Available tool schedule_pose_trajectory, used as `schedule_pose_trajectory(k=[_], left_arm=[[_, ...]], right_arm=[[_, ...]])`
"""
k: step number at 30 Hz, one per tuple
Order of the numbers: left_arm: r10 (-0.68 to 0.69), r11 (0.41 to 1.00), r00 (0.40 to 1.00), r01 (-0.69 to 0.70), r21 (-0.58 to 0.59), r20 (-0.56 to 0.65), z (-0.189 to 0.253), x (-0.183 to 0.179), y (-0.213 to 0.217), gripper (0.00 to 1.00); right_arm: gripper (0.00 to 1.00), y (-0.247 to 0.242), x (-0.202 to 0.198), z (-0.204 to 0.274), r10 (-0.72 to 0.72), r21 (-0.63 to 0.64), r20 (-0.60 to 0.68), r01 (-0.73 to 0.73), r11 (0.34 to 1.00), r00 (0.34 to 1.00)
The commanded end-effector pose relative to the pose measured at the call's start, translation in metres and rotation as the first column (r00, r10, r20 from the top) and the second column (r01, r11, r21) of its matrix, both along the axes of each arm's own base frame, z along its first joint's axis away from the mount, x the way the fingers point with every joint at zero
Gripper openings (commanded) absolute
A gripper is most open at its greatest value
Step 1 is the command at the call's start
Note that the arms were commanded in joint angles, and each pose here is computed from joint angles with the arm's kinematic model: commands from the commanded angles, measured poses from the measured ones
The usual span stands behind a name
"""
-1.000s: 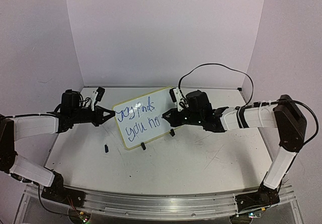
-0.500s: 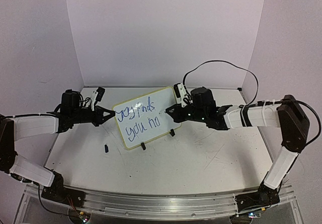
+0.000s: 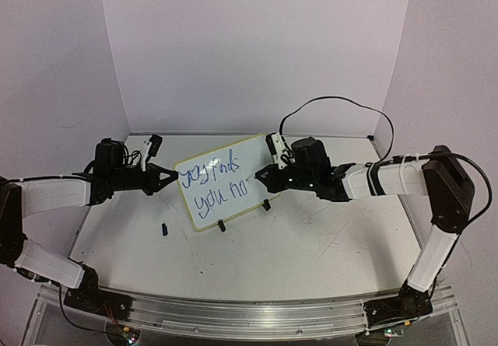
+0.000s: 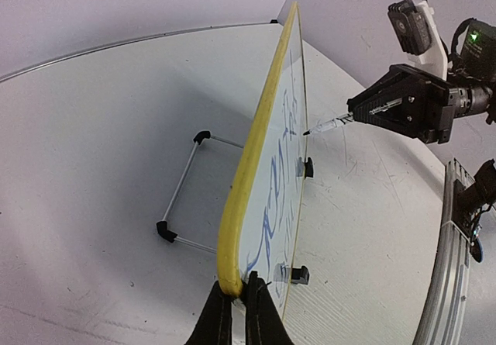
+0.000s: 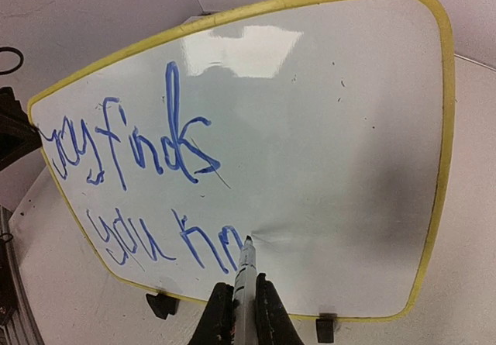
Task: Write a sentence on the whiteboard
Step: Write on the whiteboard with the whiteboard marker without the cap.
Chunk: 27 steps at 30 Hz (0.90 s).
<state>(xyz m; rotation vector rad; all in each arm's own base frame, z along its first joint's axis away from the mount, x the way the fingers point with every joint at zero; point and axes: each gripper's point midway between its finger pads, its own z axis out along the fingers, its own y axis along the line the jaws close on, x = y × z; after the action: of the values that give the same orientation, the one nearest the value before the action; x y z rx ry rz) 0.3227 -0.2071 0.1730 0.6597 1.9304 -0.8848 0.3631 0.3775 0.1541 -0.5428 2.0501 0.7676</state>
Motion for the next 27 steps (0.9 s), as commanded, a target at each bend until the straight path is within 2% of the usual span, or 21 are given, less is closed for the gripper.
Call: schedule_pose_trajectory(k=[1,27], left_arm=[[0.001,0.997,1.000,-0.002,0.072,0.020,-0.009,0.004,0.002,0.00],[-0.002,0.997,1.000,0.001,0.071,0.017,-0.010,0.004,0.002,0.00]], right_arm=[[0.00,0.010,0.009,0.019,0.005,0.029,0.049,-0.006,1.000,0.999],[0.00,0.001,0.005,-0.005,-0.028,0.002,-0.004,0.028,1.000,1.000]])
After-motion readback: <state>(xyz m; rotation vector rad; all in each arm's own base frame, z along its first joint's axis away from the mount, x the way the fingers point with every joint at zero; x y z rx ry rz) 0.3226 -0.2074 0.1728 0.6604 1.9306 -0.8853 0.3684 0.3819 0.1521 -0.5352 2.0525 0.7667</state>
